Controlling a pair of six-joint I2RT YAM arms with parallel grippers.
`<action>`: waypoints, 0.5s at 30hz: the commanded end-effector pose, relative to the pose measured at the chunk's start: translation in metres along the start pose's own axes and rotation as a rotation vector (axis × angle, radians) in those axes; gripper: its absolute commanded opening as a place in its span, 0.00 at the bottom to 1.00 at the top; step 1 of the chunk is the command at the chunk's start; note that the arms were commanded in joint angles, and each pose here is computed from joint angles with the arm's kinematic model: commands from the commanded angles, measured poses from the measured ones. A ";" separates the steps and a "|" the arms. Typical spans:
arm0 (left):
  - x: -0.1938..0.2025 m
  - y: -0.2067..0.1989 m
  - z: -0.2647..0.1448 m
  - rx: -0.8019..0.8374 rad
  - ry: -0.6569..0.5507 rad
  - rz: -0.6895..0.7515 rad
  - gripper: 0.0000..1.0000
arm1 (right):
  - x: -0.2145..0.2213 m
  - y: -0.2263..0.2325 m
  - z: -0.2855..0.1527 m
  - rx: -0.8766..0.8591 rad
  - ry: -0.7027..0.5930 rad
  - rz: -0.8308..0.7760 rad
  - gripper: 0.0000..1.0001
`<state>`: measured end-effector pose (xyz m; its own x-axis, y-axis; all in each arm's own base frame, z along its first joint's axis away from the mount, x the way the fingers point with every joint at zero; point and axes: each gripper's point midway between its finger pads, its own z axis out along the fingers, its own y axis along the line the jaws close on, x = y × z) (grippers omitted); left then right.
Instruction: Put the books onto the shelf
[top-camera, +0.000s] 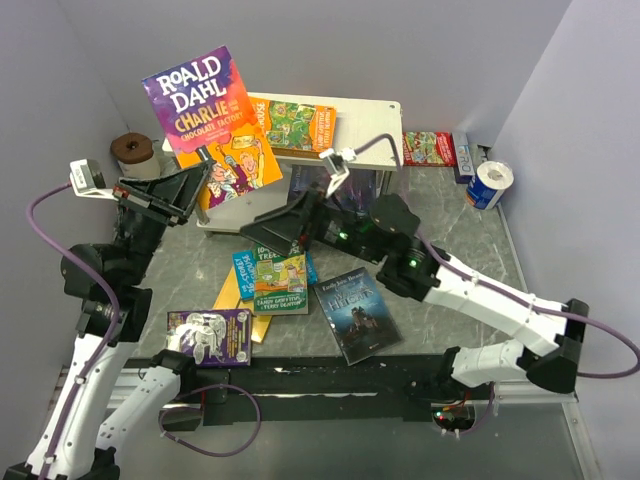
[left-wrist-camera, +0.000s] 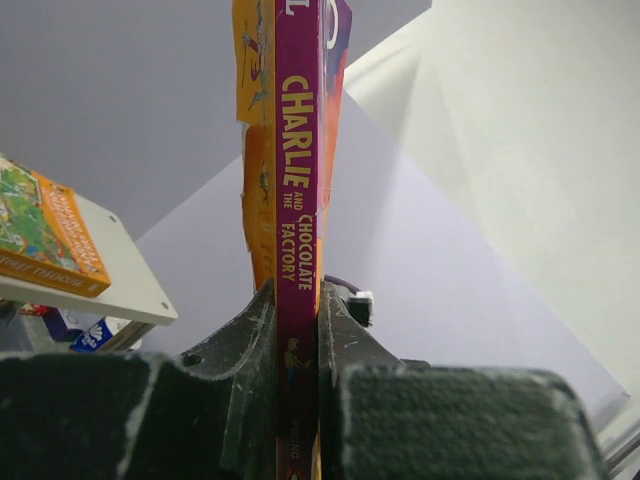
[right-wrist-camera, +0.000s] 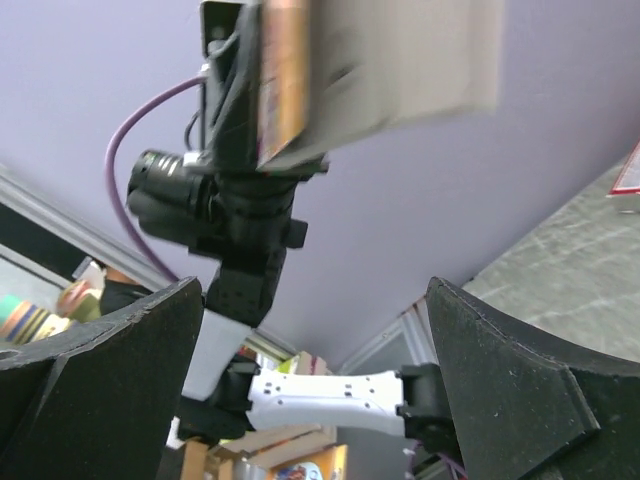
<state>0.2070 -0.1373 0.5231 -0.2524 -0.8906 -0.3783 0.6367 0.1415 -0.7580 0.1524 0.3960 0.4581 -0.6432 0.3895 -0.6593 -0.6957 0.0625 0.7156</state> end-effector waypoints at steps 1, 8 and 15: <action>-0.014 -0.049 0.000 0.128 -0.029 0.032 0.01 | -0.027 0.030 0.018 -0.077 -0.038 -0.021 1.00; -0.014 -0.064 0.004 0.142 0.000 0.133 0.01 | -0.049 0.044 0.023 -0.091 -0.078 -0.112 1.00; -0.007 -0.060 0.004 0.134 0.041 0.153 0.01 | -0.067 0.037 0.027 -0.078 -0.118 -0.112 0.99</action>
<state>0.1900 -0.1377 0.5560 -0.1893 -0.8621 -0.4700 0.7009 0.2166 -0.6796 0.1684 0.4052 0.5092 -0.5699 0.4380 -0.6952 -0.7559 0.0523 0.6526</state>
